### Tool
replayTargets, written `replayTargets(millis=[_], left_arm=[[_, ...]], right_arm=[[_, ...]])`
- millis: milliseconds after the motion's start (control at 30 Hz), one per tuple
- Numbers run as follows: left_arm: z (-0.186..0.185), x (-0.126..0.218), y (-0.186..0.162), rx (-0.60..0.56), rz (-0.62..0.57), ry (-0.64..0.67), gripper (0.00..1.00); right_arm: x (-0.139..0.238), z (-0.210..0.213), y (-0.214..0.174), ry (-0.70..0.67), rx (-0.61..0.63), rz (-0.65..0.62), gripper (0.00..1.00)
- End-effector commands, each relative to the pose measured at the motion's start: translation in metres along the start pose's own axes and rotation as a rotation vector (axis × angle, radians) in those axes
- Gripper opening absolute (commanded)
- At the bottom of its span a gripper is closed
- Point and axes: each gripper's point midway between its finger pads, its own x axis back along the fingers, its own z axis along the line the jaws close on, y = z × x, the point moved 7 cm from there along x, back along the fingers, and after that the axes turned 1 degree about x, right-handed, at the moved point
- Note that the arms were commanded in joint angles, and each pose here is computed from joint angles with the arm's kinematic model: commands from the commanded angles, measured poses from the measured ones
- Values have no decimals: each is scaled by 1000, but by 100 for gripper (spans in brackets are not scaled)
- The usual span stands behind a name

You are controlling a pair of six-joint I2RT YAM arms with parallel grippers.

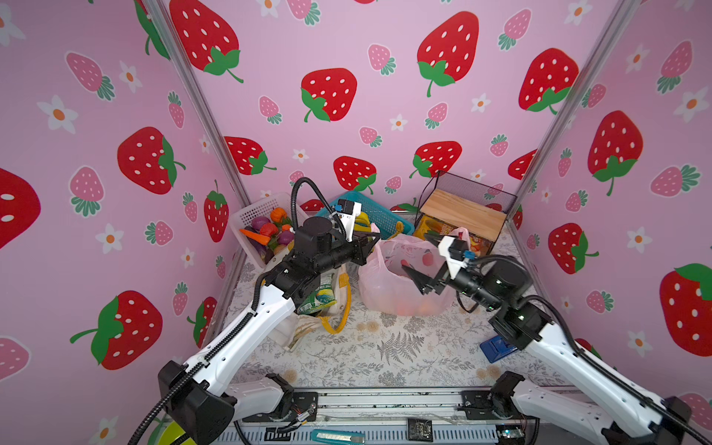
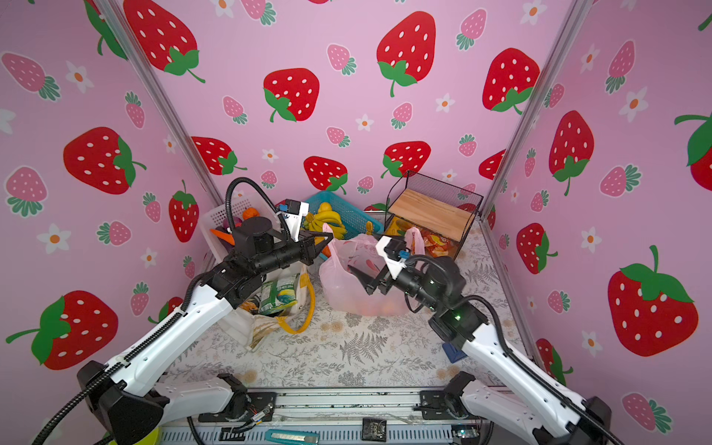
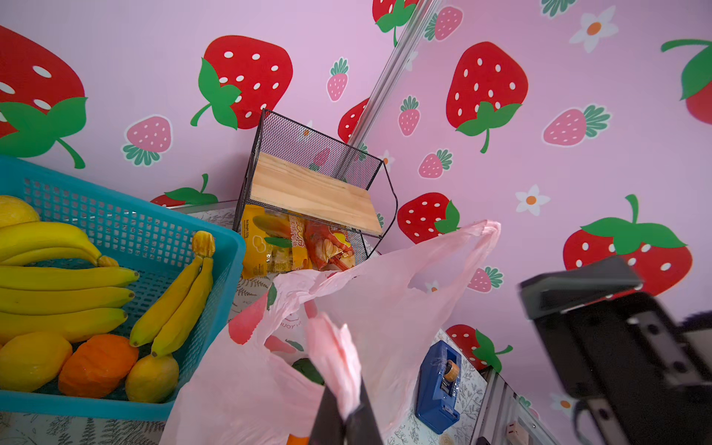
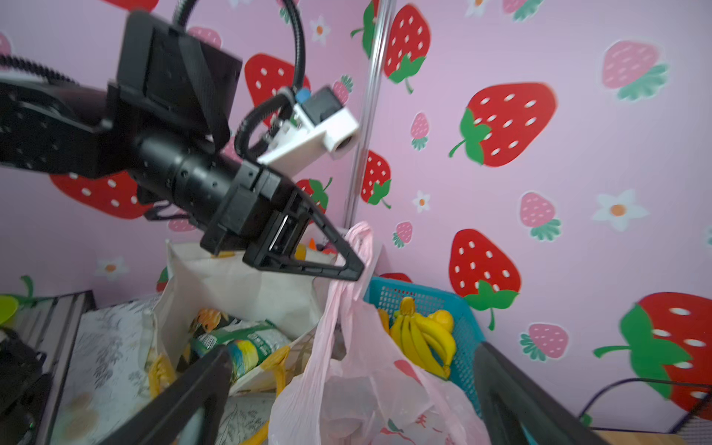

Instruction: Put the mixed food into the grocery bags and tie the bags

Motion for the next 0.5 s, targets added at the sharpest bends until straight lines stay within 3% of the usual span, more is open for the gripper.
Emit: replayTargets(millis=[0,467], left_arm=[[-7,6,8,-2,-43,-28,0],[-9,6,5,-9,-9,-51,0]], right_arm=[[-24,2,-10,128,52,-49,100],[-103,-27,-51,378,7,-51,98]])
